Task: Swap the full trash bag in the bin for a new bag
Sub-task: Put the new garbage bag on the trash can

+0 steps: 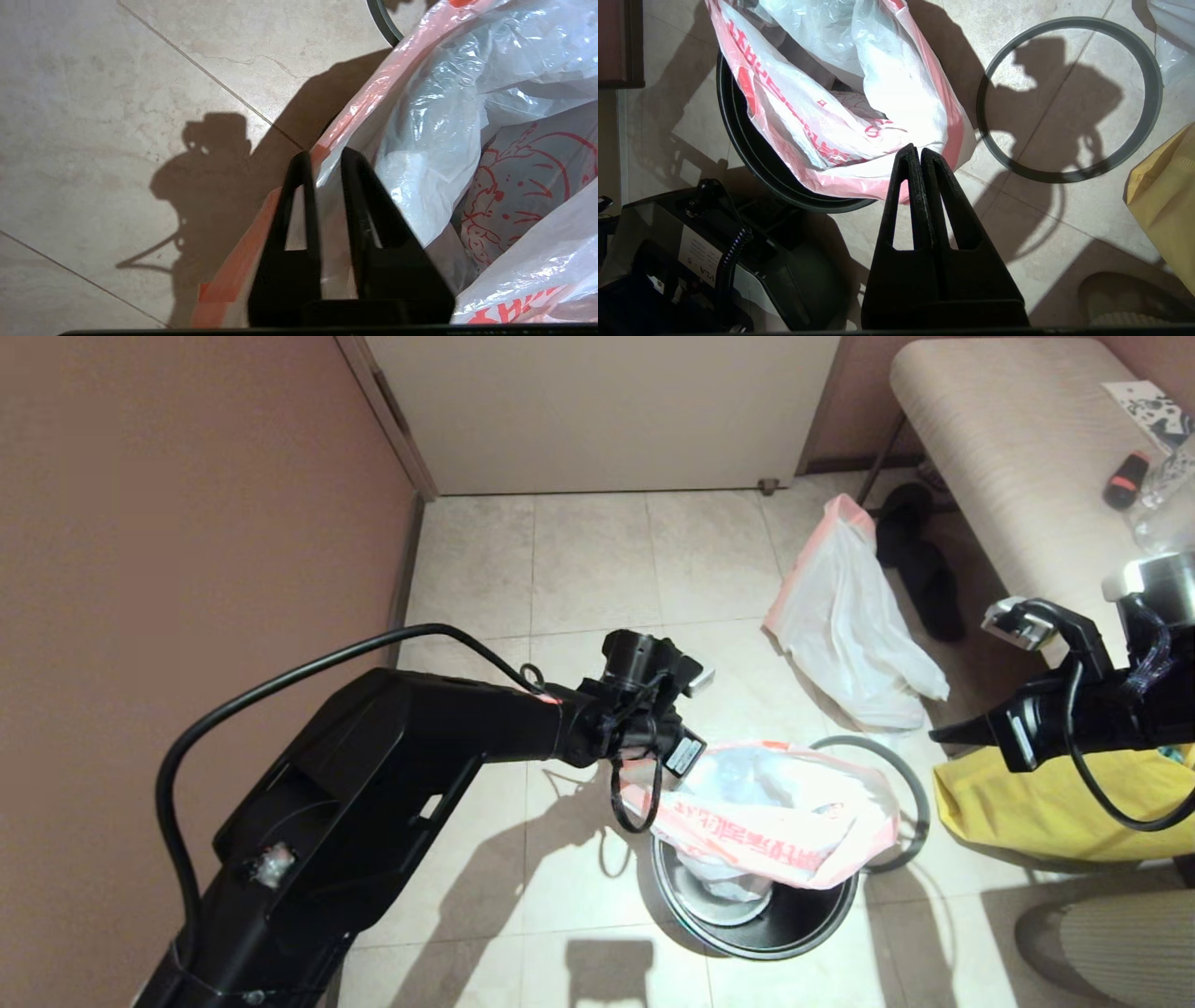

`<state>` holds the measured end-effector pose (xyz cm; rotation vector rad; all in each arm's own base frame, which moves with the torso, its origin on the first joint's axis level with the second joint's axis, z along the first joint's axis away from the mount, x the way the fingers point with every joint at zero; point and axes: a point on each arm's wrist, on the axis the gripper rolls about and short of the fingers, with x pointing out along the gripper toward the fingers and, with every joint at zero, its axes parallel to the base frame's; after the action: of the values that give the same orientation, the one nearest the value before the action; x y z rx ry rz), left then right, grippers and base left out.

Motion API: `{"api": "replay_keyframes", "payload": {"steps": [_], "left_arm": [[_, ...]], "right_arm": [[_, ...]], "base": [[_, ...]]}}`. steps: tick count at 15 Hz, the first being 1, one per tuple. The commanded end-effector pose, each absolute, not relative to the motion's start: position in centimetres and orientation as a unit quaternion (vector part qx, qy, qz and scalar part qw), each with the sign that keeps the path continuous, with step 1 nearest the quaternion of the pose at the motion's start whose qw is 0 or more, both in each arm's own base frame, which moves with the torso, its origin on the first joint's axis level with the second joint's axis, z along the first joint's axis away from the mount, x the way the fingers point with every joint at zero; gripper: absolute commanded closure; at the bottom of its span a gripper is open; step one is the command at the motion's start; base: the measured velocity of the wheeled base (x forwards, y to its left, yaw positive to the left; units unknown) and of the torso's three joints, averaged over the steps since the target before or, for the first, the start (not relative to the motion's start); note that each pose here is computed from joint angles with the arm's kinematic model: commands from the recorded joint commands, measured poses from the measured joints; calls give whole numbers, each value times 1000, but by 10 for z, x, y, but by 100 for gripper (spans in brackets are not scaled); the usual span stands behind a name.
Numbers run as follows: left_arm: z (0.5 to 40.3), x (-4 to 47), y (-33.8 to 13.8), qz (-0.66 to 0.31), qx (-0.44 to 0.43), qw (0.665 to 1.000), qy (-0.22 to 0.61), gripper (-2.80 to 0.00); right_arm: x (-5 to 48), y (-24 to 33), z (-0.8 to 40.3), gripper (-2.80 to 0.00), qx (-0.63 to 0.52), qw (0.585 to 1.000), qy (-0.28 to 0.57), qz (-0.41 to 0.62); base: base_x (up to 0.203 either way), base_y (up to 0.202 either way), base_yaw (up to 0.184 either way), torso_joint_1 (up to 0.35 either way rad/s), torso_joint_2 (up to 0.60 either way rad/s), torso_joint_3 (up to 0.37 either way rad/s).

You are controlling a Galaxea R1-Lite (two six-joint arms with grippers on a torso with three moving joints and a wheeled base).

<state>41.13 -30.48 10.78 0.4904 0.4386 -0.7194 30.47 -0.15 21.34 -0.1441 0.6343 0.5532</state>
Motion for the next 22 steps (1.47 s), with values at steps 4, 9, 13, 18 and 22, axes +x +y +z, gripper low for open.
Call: {"api": "replay_keyframes", "payload": {"steps": [4, 9, 13, 18, 22], "left_arm": [[123, 404, -309, -355, 230, 886, 190, -280], [110, 405, -307, -370, 228, 876, 207, -280], [86, 414, -306, -373, 232, 869, 227, -280], [64, 421, -301, -374, 256, 858, 240, -280], [52, 434, -287, -363, 256, 861, 247, 0]], "right_arm": [[304, -1, 213, 0, -73, 909, 308, 271], [298, -9, 219, 0, -72, 913, 295, 273], [280, -9, 237, 0, -66, 915, 265, 296], [278, -10, 239, 0, -64, 915, 260, 303], [278, -10, 239, 0, -63, 914, 261, 303]], "base": [[0, 0, 0, 0, 0, 0], [0, 0, 0, 0, 0, 0], [0, 0, 0, 0, 0, 0], [0, 0, 0, 0, 0, 0], [0, 0, 0, 0, 0, 0]]}}
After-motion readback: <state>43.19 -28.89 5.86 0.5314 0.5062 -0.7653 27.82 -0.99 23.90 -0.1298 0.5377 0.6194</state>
